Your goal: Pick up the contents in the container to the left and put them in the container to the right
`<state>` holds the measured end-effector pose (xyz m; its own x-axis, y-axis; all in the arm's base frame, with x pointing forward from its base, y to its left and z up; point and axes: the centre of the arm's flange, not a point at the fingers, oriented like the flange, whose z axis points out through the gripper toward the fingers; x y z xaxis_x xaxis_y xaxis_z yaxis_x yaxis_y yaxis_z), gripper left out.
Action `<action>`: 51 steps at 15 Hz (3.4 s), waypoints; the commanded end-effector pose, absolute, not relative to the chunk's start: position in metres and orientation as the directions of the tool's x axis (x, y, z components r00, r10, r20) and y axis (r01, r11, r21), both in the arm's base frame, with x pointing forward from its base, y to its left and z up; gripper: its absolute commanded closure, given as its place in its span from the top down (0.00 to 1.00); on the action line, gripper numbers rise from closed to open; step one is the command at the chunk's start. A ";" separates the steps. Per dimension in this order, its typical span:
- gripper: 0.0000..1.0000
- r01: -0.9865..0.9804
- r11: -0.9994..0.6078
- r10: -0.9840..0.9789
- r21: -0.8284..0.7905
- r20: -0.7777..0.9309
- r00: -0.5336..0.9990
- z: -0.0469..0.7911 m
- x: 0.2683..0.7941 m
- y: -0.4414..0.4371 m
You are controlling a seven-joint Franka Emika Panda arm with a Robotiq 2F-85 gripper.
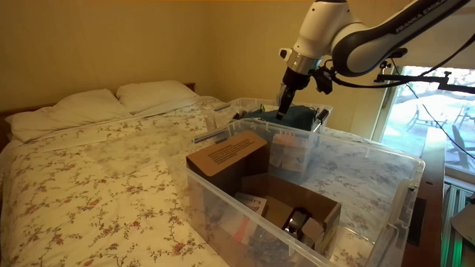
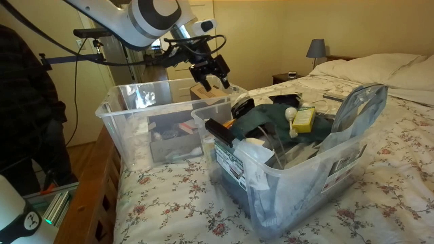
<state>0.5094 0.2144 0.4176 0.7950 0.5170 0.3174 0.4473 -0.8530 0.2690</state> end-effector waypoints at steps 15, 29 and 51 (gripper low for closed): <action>1.00 0.896 -0.379 0.925 0.230 0.078 0.372 0.310 0.427 0.380; 1.00 0.966 -0.243 0.941 -0.090 0.220 0.257 0.218 0.416 0.407; 0.97 0.963 0.270 0.935 0.000 0.241 -0.262 0.155 0.401 0.345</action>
<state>0.3895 0.3479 0.1648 -0.2082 0.9532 0.2190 0.9780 0.2060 0.0333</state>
